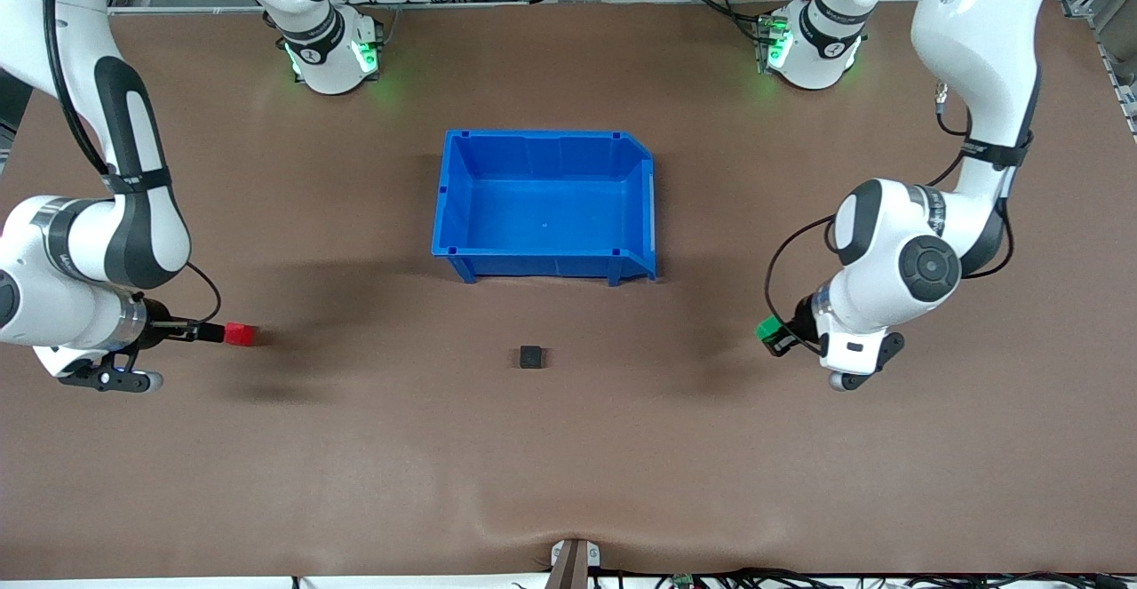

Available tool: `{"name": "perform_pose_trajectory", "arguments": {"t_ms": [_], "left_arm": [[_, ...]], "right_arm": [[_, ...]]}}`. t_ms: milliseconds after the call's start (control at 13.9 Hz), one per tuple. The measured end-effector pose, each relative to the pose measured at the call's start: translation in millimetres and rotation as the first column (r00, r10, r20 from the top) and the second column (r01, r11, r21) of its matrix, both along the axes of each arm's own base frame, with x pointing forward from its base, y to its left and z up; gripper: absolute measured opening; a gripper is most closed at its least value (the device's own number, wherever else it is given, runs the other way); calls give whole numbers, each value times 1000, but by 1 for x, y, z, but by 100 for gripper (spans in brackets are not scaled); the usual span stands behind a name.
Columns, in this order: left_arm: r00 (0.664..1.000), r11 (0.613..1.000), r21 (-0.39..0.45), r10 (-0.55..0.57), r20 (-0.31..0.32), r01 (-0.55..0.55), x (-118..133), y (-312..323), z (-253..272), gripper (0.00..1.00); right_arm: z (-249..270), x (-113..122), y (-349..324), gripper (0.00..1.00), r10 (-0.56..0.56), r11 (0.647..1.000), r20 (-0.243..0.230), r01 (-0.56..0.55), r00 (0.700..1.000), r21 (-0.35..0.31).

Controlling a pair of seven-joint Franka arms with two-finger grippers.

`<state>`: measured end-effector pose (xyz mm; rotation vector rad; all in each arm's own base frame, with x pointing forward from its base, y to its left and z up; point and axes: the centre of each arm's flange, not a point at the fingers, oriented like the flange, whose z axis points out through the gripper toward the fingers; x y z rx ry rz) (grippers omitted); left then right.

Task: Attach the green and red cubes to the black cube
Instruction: 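Grasp the red cube with the right gripper while the left gripper carries green, then lower the green cube beside the black cube with the left gripper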

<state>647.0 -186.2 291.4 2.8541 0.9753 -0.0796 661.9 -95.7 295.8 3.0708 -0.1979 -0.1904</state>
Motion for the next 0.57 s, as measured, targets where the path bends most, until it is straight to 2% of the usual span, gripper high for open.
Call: {"name": "perform_pose_trajectory", "arguments": {"t_ms": [359, 575], "left_arm": [[986, 985, -68, 158, -49, -161, 0, -68, 4, 40], [965, 964, -75, 249, -78, -254, -4, -112, -3, 40]], "right_arm": [[-26, 0, -15, 100, -20, 1000, -9, 20, 1000, -2], [-33, 0, -14, 100, -18, 1000, -12, 18, 1000, -1]]}}
